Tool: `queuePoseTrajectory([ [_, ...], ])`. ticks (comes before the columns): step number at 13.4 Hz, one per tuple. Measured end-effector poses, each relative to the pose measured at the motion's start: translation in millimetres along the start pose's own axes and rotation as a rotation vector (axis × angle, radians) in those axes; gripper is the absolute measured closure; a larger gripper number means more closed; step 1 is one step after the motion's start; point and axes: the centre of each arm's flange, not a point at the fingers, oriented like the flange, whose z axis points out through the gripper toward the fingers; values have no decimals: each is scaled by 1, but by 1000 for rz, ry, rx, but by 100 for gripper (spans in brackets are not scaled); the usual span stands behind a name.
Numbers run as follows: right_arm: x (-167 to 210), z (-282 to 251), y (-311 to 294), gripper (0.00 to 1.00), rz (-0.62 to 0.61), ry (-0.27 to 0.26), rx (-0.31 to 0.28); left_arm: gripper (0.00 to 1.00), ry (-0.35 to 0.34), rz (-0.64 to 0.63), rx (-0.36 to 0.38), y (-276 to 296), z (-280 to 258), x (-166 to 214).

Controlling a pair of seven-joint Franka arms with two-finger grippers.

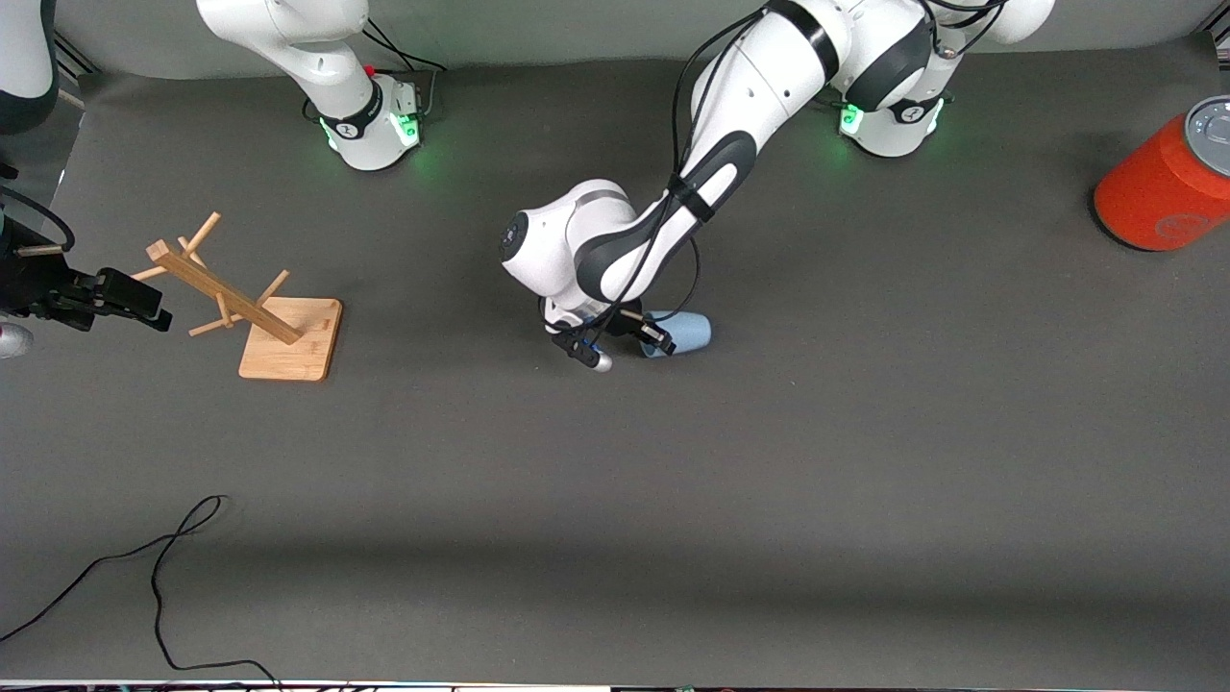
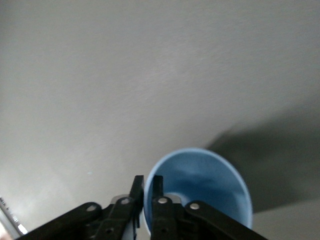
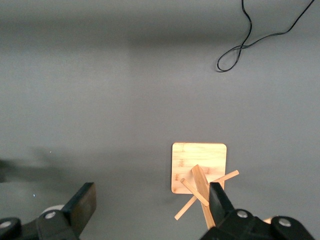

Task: Rotate and upright cup with both arms
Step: 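Grasp the cup rim with the left gripper and rotate it upright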

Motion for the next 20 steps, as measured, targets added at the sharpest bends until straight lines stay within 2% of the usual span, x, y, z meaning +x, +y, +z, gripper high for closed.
queuePoseTrajectory([
  [2, 0, 0, 0, 0, 0, 0, 0, 91, -18, -90, -56, -28, -28, 1],
  [4, 0, 0, 1, 0, 1, 0, -1, 92, -26, -287, -191, -83, -68, 0],
  [8, 0, 0, 2, 0, -10, -1, -1, 92, -31, -646, -564, -262, -138, -32],
  [10, -1, 0, 2, 0, -32, 0, -1, 92, 6, -797, -668, -314, -150, -51],
  [11, -1, 0, 2, 0, -35, -1, -1, 92, 23, -861, -702, -315, -147, -55],
  [13, -1, 0, 2, 0, -37, -3, -1, 92, 34, -949, -718, -282, -122, -56],
  [17, -2, 2, 1, 0, -40, -12, -1, 92, 36, -1098, -604, -209, -45, -48],
  [20, -2, 3, 1, 0, -41, -15, -1, 92, 55, -1183, -579, -180, -6, -31],
])
